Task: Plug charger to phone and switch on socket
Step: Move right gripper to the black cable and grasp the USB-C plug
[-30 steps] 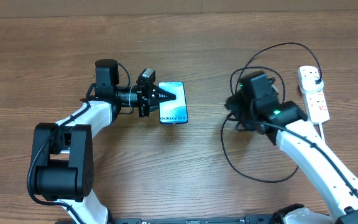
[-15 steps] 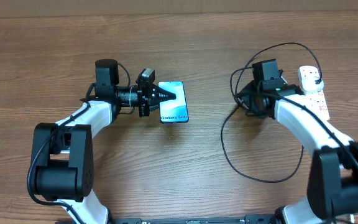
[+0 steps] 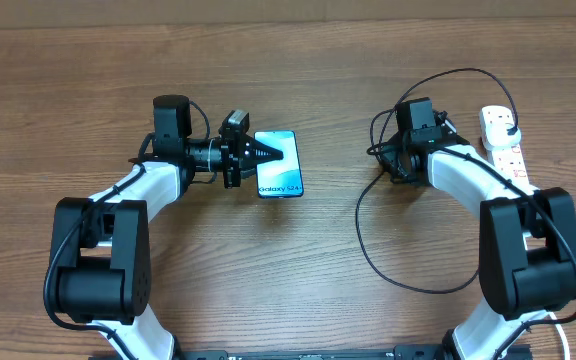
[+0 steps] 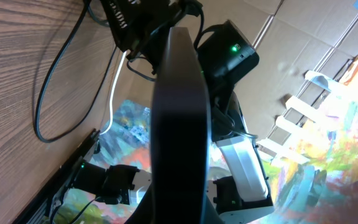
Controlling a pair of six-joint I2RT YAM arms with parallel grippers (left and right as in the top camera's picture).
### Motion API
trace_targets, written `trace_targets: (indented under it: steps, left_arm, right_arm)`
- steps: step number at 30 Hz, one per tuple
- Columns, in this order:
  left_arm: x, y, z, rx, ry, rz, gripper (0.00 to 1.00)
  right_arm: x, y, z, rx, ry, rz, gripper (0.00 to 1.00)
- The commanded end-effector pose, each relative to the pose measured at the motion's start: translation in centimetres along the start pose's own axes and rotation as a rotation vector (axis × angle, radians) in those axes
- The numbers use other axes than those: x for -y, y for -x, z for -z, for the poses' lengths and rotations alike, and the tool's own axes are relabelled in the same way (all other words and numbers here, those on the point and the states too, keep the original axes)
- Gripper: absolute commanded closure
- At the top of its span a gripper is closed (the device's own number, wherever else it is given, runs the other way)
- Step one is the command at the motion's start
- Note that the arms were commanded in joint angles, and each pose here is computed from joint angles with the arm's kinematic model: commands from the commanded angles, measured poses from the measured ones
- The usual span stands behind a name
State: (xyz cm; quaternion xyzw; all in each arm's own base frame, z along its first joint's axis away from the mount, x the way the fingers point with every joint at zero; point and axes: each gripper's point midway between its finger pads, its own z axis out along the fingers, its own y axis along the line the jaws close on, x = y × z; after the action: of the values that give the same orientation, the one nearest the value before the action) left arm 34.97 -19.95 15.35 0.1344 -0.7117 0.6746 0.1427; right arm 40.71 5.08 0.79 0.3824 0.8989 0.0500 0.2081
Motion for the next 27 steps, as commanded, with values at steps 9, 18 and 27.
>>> trace_targets:
  steps: [9, 18, 27]
  left_arm:
    - [0.9, -0.1, 0.0, -0.02, -0.008, -0.047, 0.96]
    - [0.9, 0.0, 0.0, -0.016, -0.007, -0.049, 0.96]
    - [1.0, -0.2, 0.0, -0.026, -0.012, -0.135, 0.96]
  right_arm:
    - [1.6, -4.4, -3.6, -0.126, -0.117, 0.01, 0.73]
    - [-0.1, -4.6, -2.5, -0.184, -0.065, 0.051, 0.96]
    - [-6.6, -0.5, 8.0, -0.121, 0.162, 0.152, 0.96]
